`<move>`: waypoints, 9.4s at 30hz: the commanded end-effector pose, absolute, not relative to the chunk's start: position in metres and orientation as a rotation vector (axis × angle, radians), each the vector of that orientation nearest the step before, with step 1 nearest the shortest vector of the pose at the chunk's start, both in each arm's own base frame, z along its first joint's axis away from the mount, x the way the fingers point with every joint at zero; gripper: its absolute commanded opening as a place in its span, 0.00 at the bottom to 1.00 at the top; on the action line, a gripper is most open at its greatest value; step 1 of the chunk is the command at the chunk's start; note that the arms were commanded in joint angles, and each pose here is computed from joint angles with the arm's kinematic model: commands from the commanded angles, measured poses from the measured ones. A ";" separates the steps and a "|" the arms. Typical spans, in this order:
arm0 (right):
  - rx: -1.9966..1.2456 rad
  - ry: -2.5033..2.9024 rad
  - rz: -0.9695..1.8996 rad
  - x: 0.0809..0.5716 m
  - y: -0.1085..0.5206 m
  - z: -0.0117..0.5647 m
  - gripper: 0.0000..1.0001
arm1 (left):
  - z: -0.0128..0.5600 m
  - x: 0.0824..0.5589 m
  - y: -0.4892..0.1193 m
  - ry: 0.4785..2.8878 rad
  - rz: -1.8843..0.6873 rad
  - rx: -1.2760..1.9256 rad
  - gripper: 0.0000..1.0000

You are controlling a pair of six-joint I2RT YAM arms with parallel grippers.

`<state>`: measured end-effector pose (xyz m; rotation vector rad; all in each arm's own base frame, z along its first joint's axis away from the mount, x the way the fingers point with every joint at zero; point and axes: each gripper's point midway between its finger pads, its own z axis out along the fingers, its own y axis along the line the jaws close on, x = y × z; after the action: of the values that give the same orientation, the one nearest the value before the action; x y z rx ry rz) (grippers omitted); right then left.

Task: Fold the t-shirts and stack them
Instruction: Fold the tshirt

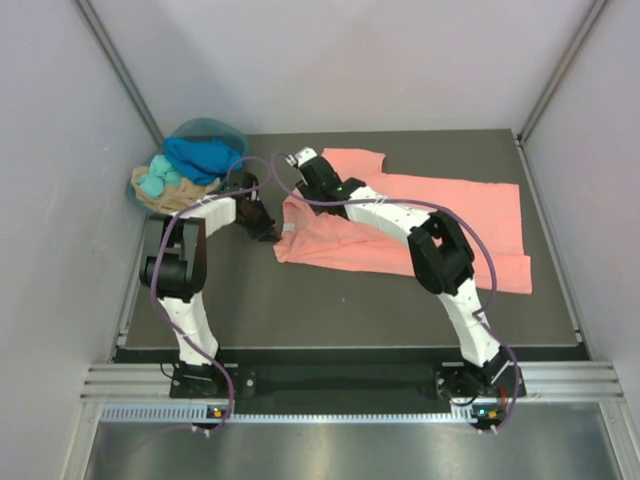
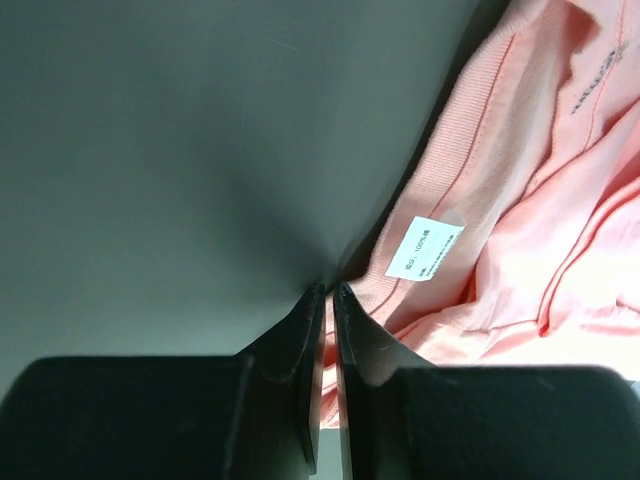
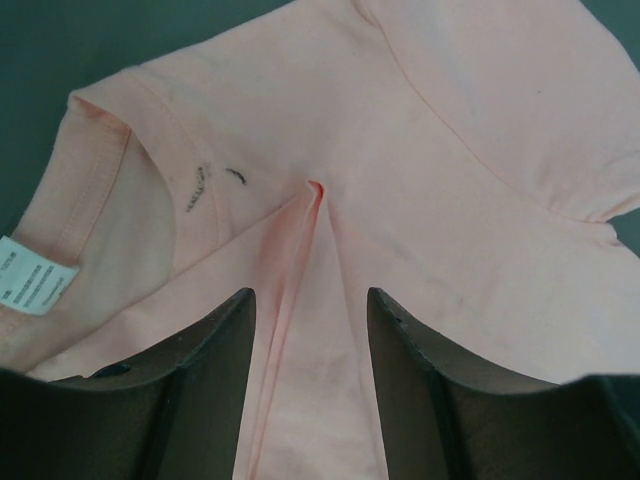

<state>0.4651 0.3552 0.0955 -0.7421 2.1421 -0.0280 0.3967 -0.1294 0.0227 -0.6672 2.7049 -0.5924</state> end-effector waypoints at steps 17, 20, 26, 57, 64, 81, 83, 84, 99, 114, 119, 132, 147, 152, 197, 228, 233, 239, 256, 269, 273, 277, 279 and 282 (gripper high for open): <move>-0.699 2.096 -0.039 0.511 0.359 0.085 0.46 | -0.007 0.382 -0.112 2.730 -0.413 -0.744 0.00; -0.696 2.113 -0.017 0.510 0.360 0.080 0.46 | -0.009 0.380 -0.112 2.731 -0.403 -0.745 0.00; -0.714 2.140 0.027 0.506 0.366 0.067 0.43 | -0.014 0.372 -0.110 2.744 -0.378 -0.749 0.00; -0.372 2.125 0.034 0.529 0.302 0.119 0.00 | -0.024 0.352 -0.072 2.762 0.038 -0.671 0.00; -0.413 2.134 0.018 0.525 0.295 0.131 0.27 | -0.005 0.364 -0.076 2.756 0.017 -0.669 0.00; -0.724 2.174 0.181 0.434 0.315 0.099 0.31 | 0.079 0.352 -0.185 2.646 -0.668 -0.471 0.11; -0.730 2.191 0.182 0.431 0.315 0.091 0.31 | 0.077 0.350 -0.194 2.638 -0.669 -0.448 0.11; -0.733 2.194 0.186 0.430 0.315 0.088 0.31 | 0.072 0.347 -0.194 2.643 -0.651 -0.448 0.10; -0.768 2.231 0.144 0.415 0.305 0.051 0.33 | 0.003 0.326 -0.142 2.743 -0.192 -0.595 0.07; -0.734 2.195 0.186 0.410 0.310 0.067 0.32 | 0.107 0.360 -0.189 2.439 -0.662 -0.650 0.08; -0.738 2.202 0.202 0.408 0.312 0.065 0.32 | 0.081 0.364 -0.193 2.485 -0.641 -0.656 0.04; -0.784 2.165 0.201 0.400 0.322 0.069 0.36 | 0.008 0.342 -0.146 2.640 -0.227 -0.691 0.01; -0.729 2.156 -0.005 0.409 0.300 0.062 0.22 | 0.003 0.332 -0.139 2.652 -0.188 -0.685 0.01; -0.729 2.152 -0.004 0.410 0.301 0.064 0.12 | 0.000 0.330 -0.138 2.659 -0.180 -0.688 0.02; -0.832 2.087 0.115 0.397 0.319 0.086 0.37 | -0.005 0.318 -0.131 2.673 -0.119 -0.689 0.01; -0.823 2.111 -0.027 0.409 0.308 0.064 0.00 | -0.013 0.312 -0.126 2.687 -0.079 -0.695 0.01; -0.769 2.097 -0.040 0.415 0.300 0.073 0.00 | -0.015 0.308 -0.121 2.688 -0.042 -0.701 0.01; -0.645 2.074 -0.084 0.433 0.272 0.094 0.00 | -0.013 0.304 -0.115 2.669 -0.015 -0.713 0.01; -0.396 2.152 -0.149 0.463 0.206 0.080 0.00 | -0.019 0.297 -0.116 2.688 0.027 -0.697 0.01; -0.163 2.208 -0.260 0.456 0.172 0.086 0.08 | -0.024 0.277 -0.104 2.709 0.135 -0.692 0.01; -0.135 2.220 -0.250 0.448 0.167 0.098 0.26 | -0.022 0.267 -0.096 2.705 0.164 -0.704 0.01; -0.102 2.270 -0.259 0.429 0.157 0.110 0.32 | -0.009 0.261 -0.090 2.676 0.167 -0.724 0.04; -0.039 2.298 -0.247 0.419 0.151 0.117 0.34 | 0.006 0.263 -0.090 2.643 0.142 -0.723 0.11; 0.041 2.350 -0.186 0.404 0.142 0.118 0.34 | 0.037 0.285 -0.106 2.572 -0.013 -0.653 0.26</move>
<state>0.4164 0.1571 0.0927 -0.1083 2.3290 -0.2425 0.2953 -0.1148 0.0218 -0.7055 2.5622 -0.0405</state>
